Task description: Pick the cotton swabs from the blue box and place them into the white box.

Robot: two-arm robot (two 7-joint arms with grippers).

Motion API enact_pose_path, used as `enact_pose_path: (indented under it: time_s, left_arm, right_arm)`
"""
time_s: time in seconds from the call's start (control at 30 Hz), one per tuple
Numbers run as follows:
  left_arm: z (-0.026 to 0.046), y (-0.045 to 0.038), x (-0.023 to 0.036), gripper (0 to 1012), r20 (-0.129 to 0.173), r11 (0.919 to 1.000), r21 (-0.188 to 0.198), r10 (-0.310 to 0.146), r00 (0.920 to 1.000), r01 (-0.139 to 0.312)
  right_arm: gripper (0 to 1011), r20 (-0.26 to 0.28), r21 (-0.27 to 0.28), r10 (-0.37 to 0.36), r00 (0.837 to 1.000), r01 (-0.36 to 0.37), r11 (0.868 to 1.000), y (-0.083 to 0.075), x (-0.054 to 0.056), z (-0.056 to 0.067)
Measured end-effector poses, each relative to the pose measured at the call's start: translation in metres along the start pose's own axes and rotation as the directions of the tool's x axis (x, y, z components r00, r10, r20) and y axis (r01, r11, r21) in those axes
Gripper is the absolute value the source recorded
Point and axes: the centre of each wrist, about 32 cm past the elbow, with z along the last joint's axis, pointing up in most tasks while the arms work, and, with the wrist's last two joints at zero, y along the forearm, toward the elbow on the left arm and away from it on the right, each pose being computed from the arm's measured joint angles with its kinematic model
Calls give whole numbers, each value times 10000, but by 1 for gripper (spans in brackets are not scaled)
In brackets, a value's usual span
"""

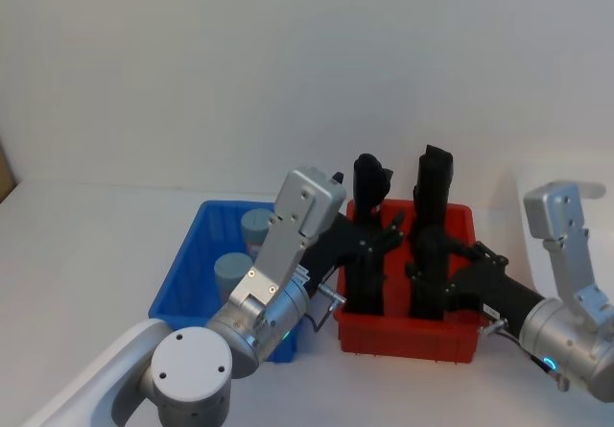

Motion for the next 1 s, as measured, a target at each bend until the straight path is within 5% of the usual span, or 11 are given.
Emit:
enact_pose_path:
  time_s: [0.43, 0.77, 1.0]
  left_arm:
    - [0, 0, 0, 1000, 0, 10000, -1, 0, 10000, 0]
    - [0, 0, 0, 1000, 0, 10000, 0, -1, 10000, 1]
    - [0, 0, 0, 1000, 0, 10000, -1, 0, 10000, 0]
  right_arm:
    - [487, 7, -23, 17, 10000, -17, 10000, 52, -7, 3]
    - [421, 25, 2, 23, 10000, -23, 10000, 60, -7, 8]
    - [381, 151, 575, 28, 9999, -36, 9983, 27, 2, 121]
